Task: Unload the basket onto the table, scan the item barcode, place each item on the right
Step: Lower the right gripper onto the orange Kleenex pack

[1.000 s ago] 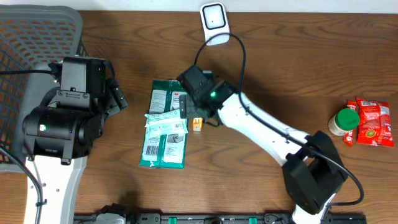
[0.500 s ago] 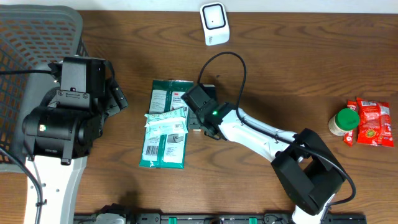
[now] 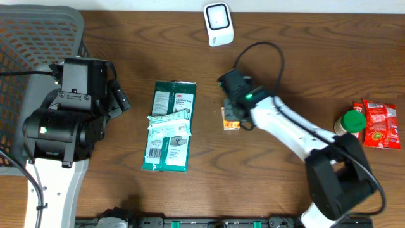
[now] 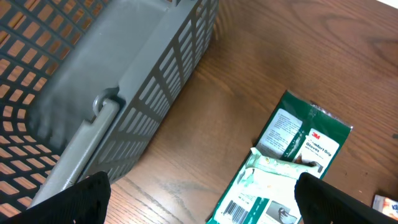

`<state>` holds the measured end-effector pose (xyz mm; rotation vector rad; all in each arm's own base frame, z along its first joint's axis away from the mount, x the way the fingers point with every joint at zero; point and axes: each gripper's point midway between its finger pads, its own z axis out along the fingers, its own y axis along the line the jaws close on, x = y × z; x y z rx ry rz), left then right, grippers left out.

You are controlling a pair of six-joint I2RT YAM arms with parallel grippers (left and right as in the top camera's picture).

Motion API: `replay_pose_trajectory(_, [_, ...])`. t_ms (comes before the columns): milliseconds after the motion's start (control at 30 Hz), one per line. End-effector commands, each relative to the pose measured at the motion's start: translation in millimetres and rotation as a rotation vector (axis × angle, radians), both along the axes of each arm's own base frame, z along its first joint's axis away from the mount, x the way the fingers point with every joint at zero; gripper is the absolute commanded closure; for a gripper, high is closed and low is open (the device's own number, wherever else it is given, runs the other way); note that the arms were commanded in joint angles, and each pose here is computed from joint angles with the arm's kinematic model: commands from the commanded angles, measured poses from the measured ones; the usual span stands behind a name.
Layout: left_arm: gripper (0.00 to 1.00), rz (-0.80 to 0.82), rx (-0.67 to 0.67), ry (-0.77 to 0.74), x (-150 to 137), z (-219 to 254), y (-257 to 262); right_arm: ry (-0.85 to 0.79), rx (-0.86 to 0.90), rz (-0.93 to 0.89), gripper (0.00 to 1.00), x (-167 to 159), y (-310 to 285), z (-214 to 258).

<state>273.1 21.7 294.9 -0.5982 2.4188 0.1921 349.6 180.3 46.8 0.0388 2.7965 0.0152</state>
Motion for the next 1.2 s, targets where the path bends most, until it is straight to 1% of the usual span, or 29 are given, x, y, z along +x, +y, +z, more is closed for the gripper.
replay_pose_trajectory(0, [0.05,0.016,0.013,-0.006,-1,3,4,-0.027,-0.025,0.019,0.55,8,-31,23])
replay_pose_trajectory(100, [0.05,0.016,0.013,-0.006,-1,3,4,0.006,0.071,0.126,0.52,2,-26,33])
replay_pose_trajectory(200, [0.05,0.016,0.013,-0.006,-1,3,4,0.011,0.194,0.180,0.50,-3,-6,45])
replay_pose_trajectory(267, [0.05,0.016,0.013,-0.006,-1,3,4,0.001,0.215,0.200,0.50,-3,4,47])
replay_pose_trajectory(400, [0.05,0.016,0.013,-0.006,-1,3,4,-0.035,0.210,0.272,0.54,-11,38,49])
replay_pose_trajectory(533, [0.05,0.016,0.013,-0.006,-1,3,4,-0.087,0.120,0.279,0.60,-17,58,43])
replay_pose_trajectory(667, [0.05,0.016,0.013,-0.006,-1,3,4,-0.145,-0.024,0.345,0.58,-27,81,25])
replay_pose_trajectory(833, [0.05,0.016,0.013,-0.006,-1,3,4,-0.225,-0.293,0.326,0.55,-20,64,6])
replay_pose_trajectory(933, [0.05,0.016,0.013,-0.006,-1,3,4,-0.238,-0.398,0.303,0.53,-16,48,2])
replay_pose_trajectory(1033, [0.05,0.016,0.013,-0.006,-1,3,4,-0.243,-0.440,0.286,0.53,-12,38,3])
replay_pose_trajectory(1167, [0.05,0.016,0.013,-0.006,-1,3,4,-0.241,-0.441,0.271,0.52,-9,34,4])
